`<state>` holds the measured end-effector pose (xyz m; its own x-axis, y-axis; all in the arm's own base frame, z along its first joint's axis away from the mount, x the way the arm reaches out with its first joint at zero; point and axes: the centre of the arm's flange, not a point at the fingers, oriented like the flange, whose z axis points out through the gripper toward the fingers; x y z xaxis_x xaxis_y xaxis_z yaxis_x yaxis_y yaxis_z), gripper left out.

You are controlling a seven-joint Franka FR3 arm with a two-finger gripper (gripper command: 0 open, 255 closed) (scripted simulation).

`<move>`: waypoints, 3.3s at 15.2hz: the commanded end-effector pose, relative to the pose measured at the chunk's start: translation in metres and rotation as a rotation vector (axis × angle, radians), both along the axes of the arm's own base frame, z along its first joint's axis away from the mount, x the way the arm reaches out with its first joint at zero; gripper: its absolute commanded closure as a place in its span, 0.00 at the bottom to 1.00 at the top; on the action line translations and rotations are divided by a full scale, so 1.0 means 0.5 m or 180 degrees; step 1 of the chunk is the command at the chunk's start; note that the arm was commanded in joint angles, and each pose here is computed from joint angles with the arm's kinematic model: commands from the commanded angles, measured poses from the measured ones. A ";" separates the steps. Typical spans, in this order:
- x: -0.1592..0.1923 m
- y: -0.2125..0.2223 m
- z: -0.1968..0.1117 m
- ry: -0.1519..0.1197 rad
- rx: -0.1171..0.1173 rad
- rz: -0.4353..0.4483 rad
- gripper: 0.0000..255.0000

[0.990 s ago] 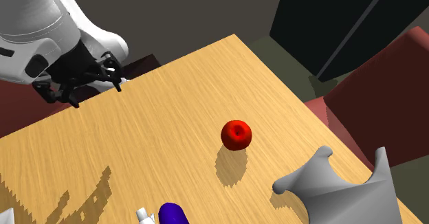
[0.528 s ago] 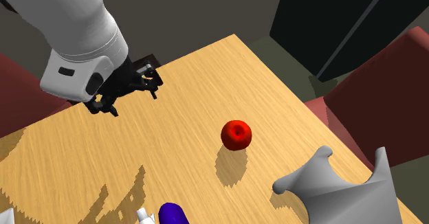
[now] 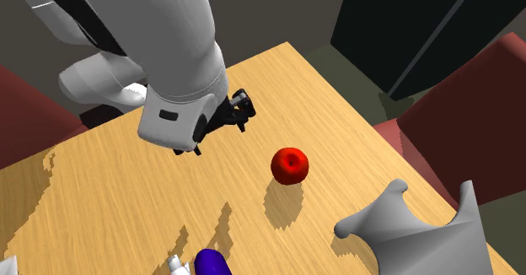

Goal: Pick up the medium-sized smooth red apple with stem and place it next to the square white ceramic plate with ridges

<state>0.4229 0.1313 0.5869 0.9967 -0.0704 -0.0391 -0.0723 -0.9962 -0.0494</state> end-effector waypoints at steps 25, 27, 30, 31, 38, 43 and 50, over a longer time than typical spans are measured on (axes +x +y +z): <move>0.167 0.166 -0.090 0.0003 0.0246 -0.0020 1.00; 0.167 0.166 -0.090 0.0003 0.0247 -0.0020 1.00; 0.167 0.166 -0.090 0.0003 0.0247 -0.0020 1.00; 0.167 0.166 -0.090 0.0003 0.0247 -0.0020 1.00; 0.167 0.166 -0.048 0.0002 0.0247 -0.0020 1.00; 0.167 0.166 0.005 0.0002 0.0247 -0.0020 1.00; 0.167 0.166 0.079 0.0002 0.0247 -0.0020 1.00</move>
